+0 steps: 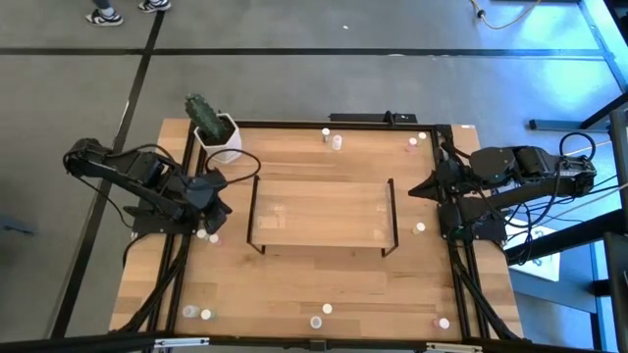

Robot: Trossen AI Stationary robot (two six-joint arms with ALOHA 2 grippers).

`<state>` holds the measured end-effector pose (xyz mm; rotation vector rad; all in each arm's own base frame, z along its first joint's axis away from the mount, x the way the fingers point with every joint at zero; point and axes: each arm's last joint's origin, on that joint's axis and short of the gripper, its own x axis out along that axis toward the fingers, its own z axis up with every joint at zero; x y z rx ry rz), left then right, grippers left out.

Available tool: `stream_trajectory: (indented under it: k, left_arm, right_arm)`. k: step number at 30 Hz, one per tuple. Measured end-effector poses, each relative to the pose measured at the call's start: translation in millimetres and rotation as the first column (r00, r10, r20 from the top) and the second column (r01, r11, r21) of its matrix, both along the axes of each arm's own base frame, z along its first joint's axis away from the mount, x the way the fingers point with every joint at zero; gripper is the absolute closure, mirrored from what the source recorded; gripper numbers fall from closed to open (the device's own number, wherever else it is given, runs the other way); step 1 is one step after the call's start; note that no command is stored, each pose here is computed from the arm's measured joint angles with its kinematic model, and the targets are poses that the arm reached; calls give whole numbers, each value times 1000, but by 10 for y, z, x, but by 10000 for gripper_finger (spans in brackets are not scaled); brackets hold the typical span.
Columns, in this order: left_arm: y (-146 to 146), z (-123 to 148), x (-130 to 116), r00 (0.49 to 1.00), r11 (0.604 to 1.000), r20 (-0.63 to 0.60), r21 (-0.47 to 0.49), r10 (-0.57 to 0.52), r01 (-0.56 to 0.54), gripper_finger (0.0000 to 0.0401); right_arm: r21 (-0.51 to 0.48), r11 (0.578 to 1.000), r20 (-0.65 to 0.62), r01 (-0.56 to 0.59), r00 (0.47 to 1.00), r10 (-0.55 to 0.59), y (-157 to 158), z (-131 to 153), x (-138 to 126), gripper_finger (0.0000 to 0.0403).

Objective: Pick and place medicine bottles onto shelf by color
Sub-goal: Put the left pink pill bottle on the shelf

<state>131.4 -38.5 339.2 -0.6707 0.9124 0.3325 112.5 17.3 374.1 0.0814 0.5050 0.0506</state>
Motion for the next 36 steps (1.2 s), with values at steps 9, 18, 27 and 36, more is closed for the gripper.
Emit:
stream_trajectory:
  k: [9, 18, 27, 36]
  left_arm:
    - [3, 6, 9, 1000, 1000, 14, 23, -6, 6, 401]
    - [-22, -14, -19, 999, 992, -50, -119, 23, -29, 400]
    - [-51, -16, -23, 996, 972, -90, -232, 17, -38, 338]
    - [-57, -24, -9, 992, 962, -109, -259, 58, -85, 284]
  right_arm:
    - [0, 1000, 0, 0, 1000, 0, 0, 0, 0, 389]
    - [0, 1000, 1, 1, 1000, -1, 0, 1, 0, 389]
    - [-3, 1000, 1, 0, 1000, 0, -1, 1, 0, 389]
    - [-4, 1000, 1, -1, 1000, 1, -1, 1, -1, 389]
